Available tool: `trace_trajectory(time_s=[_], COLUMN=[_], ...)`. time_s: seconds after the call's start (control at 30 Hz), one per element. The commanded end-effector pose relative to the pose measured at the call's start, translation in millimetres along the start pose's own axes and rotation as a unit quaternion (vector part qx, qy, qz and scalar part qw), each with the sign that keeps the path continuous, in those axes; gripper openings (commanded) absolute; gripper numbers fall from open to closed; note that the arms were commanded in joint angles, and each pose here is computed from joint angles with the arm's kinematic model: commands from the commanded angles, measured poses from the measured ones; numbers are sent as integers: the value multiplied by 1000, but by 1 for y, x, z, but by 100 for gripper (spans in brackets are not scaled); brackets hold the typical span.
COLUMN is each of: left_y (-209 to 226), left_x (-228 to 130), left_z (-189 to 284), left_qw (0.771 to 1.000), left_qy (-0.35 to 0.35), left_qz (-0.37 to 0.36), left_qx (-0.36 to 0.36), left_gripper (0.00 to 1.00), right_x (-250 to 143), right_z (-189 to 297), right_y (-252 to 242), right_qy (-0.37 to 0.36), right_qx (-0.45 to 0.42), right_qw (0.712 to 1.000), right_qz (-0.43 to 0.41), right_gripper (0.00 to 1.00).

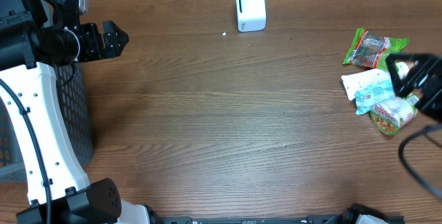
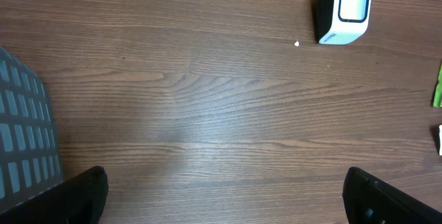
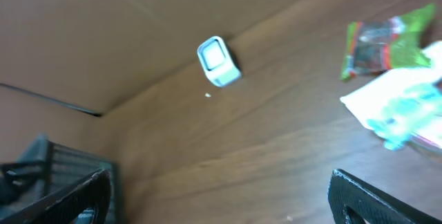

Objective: Scan the item barcode
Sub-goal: 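Carry the teal wipes pack to the right edge beside the other items, then release the teal wipes pack and pull the right gripper back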

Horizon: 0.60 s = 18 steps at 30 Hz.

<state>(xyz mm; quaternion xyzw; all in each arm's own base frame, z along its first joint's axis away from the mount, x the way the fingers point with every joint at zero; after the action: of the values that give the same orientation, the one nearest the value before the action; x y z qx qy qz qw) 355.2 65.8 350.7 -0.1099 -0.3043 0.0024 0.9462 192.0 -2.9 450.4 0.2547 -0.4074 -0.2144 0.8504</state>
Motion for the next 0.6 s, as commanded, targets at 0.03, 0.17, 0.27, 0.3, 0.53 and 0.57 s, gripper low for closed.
trace_trajectory(time_s=[0.03, 0.17, 0.27, 0.3, 0.53, 0.57], left_y=[1, 1, 1, 1, 1, 1], left_x=[2, 2, 2, 2, 2, 2], left_z=[4, 4, 4, 4, 4, 4], left_qw=[1000, 1000, 1000, 1000, 1000, 1000], left_qy=[-7, -7, -7, -7, -7, -7], left_qz=[0, 0, 0, 0, 0, 0], left_qx=[5, 5, 5, 5, 5, 5], left_gripper=[100, 100, 100, 100, 100, 100], right_x=[-12, -18, -21, -21, -44, -48], right_z=[28, 37, 35, 31, -22, -31], right_y=[-7, -10, -12, -12, -34, -39], right_qy=[-50, -77, -130, -150, -266, -275], right_qx=[-60, -78, -77, -69, 19, 27], right_qw=[995, 986, 975, 971, 935, 931], right_qz=[65, 122, 161, 175, 233, 236], right_gripper=[100, 100, 100, 100, 100, 100])
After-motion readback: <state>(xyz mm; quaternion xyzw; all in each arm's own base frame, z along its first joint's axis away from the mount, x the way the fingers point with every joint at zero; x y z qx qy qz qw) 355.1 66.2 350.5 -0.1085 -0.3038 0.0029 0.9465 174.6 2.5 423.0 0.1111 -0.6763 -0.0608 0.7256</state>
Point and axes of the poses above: each gripper's point midway between its finger pads, its own z axis back along the fingers, its own y axis along the line the jaws close on, x = y × z, the point moved 5 cm from there along z, back along the fingers, and after that the axes turned 5 degrees about -z, right-handed, at the moved point
